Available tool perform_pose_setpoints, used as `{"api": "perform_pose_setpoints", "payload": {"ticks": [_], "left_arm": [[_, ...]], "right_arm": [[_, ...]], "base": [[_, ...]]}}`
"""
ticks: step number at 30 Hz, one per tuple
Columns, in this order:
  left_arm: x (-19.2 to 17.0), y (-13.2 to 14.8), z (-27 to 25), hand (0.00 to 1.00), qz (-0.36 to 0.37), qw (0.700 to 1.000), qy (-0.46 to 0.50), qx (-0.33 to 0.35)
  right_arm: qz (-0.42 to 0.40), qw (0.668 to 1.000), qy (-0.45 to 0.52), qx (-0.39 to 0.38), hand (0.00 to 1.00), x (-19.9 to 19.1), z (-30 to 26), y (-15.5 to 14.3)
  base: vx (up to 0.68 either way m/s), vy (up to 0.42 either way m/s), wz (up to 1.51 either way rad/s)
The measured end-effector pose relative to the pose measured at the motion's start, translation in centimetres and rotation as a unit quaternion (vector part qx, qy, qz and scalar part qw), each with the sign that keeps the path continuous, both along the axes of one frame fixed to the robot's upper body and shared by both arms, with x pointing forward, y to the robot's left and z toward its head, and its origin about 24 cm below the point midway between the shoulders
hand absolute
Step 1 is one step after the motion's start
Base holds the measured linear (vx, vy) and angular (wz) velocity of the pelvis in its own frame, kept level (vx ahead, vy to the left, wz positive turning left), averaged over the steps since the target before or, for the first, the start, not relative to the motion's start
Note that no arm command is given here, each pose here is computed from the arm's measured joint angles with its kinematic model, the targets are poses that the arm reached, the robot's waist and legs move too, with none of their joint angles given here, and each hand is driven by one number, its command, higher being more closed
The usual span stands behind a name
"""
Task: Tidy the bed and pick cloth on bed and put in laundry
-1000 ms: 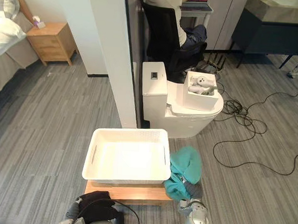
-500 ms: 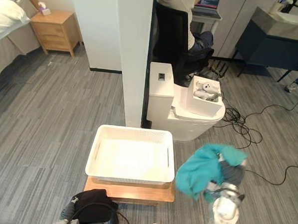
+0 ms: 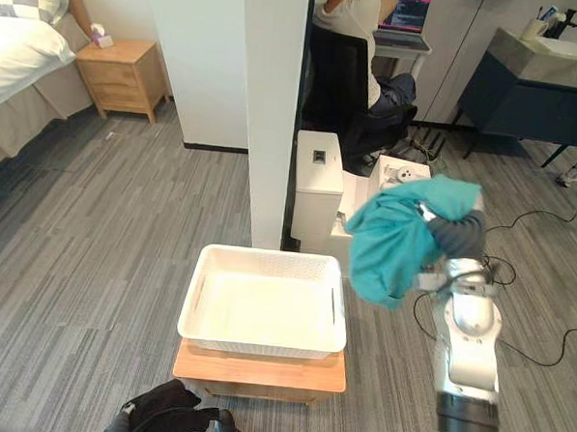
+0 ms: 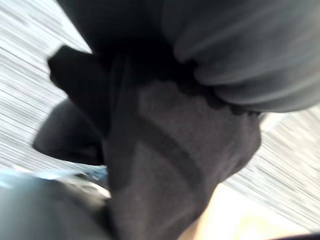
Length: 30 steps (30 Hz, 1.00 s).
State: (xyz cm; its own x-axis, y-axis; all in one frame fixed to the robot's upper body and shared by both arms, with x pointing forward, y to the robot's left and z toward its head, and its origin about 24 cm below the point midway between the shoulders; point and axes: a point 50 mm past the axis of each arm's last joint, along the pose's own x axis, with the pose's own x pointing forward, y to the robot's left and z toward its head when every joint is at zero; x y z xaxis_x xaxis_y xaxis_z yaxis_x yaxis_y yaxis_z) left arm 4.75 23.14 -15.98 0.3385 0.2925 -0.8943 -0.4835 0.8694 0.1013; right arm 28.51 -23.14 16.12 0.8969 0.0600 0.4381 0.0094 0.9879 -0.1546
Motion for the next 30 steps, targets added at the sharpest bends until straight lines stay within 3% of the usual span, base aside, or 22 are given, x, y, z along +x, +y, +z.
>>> {"api": "perform_pose_setpoints", "payload": {"ticks": [7, 15, 30], "left_arm": [[-0.5, -0.1, -0.2, 1.00, 0.012, 0.999, 0.029, 0.004], [-0.3, -0.4, -0.4, 1.00, 0.024, 0.998, 0.056, 0.019], [0.3, -0.2, -0.2, 1.00, -0.014, 0.989, 0.122, 0.087]], "right_arm": [[0.067, 0.996, 0.060, 0.005, 1.00, 3.5, 0.3, 3.3], [0.084, 0.986, 0.139, 0.028, 1.00, 4.3, -2.8, 5.2], [0.091, 0.920, 0.368, 0.098, 1.00, -1.2, -17.0, 9.4]], "base": [[0.00, -0.005, 0.23], [0.00, -0.006, 0.05], [0.00, -0.001, 0.00]]}}
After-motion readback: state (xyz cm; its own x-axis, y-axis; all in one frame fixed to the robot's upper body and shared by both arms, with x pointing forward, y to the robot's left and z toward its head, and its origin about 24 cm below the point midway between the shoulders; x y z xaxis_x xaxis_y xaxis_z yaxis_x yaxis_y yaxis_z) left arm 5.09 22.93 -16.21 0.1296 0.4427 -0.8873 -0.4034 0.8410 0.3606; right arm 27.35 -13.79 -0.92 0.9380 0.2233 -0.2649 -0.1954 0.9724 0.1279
